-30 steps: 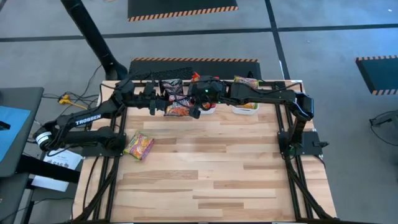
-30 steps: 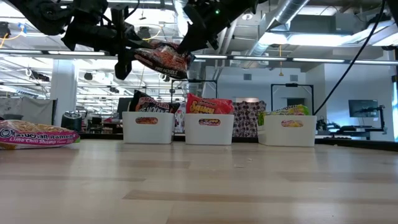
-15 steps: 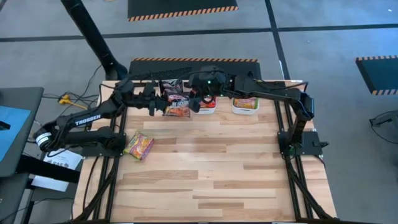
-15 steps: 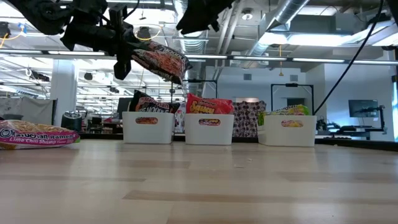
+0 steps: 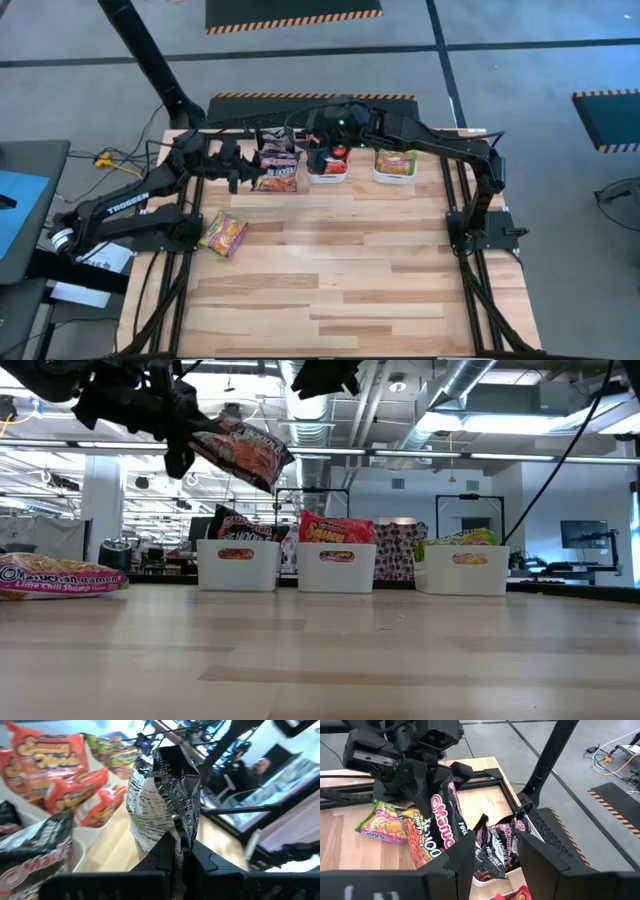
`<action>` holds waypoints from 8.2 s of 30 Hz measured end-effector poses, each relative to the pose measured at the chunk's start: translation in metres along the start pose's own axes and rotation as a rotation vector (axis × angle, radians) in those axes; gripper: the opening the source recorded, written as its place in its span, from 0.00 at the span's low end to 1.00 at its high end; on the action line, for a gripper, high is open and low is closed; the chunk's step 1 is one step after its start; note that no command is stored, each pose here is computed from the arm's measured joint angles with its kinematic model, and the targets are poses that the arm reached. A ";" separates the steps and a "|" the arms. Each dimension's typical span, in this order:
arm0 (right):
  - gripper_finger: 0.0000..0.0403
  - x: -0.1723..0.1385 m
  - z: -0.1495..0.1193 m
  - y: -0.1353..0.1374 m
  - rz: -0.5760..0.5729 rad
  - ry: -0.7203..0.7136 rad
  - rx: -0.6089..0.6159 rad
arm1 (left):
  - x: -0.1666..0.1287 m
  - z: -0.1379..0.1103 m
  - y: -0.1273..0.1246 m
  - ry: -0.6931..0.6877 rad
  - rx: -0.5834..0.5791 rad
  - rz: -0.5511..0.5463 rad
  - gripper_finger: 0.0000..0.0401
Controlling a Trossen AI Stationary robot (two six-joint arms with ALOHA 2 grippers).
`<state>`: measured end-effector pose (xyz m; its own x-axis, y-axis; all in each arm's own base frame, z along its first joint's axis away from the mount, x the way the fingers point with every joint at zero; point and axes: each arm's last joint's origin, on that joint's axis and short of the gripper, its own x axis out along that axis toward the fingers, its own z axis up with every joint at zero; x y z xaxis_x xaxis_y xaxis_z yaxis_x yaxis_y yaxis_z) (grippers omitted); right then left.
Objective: Sort Maruchan noodles
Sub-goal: Put the black noodle pack into the left white bin
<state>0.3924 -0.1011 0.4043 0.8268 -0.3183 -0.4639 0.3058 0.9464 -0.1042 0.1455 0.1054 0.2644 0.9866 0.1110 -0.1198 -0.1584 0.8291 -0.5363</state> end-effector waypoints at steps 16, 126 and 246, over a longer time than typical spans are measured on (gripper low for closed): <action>0.42 0.000 -0.004 0.000 0.002 0.039 -0.004 | -0.012 -0.051 0.021 -0.252 0.094 0.117 0.01; 0.42 0.001 -0.004 0.000 0.002 0.045 -0.005 | 0.025 -0.045 0.100 0.002 -0.020 0.253 0.37; 0.42 0.000 -0.007 0.001 0.009 0.073 0.000 | 0.069 -0.026 0.074 0.562 0.054 0.591 0.29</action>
<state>0.3896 -0.0996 0.3977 0.7928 -0.3047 -0.5278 0.2983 0.9492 -0.0999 0.2005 0.1603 0.1944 0.5717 0.2587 -0.7786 -0.6296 0.7468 -0.2141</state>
